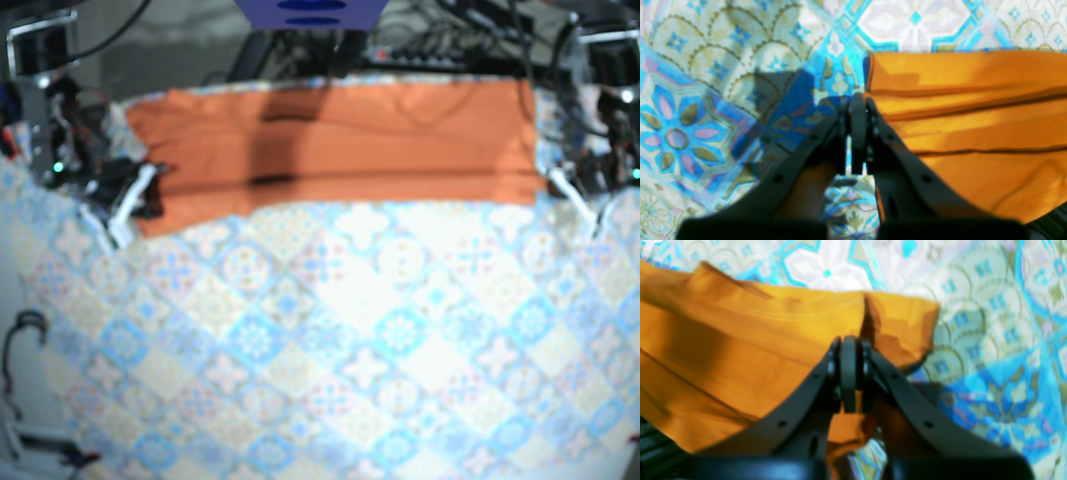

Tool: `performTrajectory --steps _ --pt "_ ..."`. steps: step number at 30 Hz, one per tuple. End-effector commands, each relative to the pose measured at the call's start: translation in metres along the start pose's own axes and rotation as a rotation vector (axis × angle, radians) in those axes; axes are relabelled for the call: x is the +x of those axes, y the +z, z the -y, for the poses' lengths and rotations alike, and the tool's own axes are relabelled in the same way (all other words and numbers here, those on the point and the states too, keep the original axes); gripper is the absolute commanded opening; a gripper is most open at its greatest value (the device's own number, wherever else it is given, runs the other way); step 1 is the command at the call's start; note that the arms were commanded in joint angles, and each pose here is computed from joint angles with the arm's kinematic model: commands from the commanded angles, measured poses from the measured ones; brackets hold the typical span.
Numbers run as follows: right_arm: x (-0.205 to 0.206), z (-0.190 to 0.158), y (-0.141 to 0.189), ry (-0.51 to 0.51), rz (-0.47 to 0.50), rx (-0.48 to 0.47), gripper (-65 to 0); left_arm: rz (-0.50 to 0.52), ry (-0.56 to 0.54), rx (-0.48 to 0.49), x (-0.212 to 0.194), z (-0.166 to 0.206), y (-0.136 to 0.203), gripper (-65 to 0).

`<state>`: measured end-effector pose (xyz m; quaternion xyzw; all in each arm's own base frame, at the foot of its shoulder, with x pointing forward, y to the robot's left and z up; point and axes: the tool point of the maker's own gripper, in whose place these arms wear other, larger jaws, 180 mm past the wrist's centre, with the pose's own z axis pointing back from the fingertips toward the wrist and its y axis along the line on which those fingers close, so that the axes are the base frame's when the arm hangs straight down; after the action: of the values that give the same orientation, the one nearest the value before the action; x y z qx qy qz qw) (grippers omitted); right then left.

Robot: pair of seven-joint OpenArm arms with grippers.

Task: Fold the T-shirt properly
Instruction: 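Lower the folded edge with both grippers and hold it flat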

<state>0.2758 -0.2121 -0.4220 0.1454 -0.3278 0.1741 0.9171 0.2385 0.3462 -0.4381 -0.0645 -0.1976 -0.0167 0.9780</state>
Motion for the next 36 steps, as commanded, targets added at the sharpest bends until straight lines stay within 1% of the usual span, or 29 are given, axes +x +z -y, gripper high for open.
performTrajectory --steps 1,5,11,18,20,27,31,36 --pt "0.011 0.01 0.01 0.009 0.035 -0.022 -64.8 0.019 -0.02 0.026 0.008 -0.01 0.01 -65.0" --pt "0.006 0.009 0.014 0.005 0.031 -0.026 -64.8 0.013 -0.019 0.026 0.005 -0.01 0.009 -65.0" --pt "-0.013 0.004 0.015 -0.009 -0.005 -0.016 -64.8 0.003 -0.017 0.026 0.0 -0.01 0.009 -65.0" --pt "-0.021 0.001 0.016 -0.015 -0.02 -0.012 -64.8 -0.002 -0.017 0.026 -0.003 -0.01 0.009 -65.0" --pt "-0.024 0.001 0.017 -0.015 -0.027 -0.013 -64.8 -0.016 -0.015 0.025 -0.01 -0.01 0.008 -65.0" --pt "-0.016 0.001 0.025 0.027 -0.018 -0.014 -64.8 -0.014 -0.043 0.025 -0.012 -0.005 0.011 -65.0" --pt "-0.017 0.001 0.025 0.027 -0.02 -0.015 -64.8 -0.015 -0.042 0.027 -0.012 -0.005 0.011 -65.0" --pt "-0.029 -0.002 0.026 0.023 -0.07 -0.009 -64.8 -0.015 -0.043 0.028 -0.012 -0.006 0.012 -65.0"
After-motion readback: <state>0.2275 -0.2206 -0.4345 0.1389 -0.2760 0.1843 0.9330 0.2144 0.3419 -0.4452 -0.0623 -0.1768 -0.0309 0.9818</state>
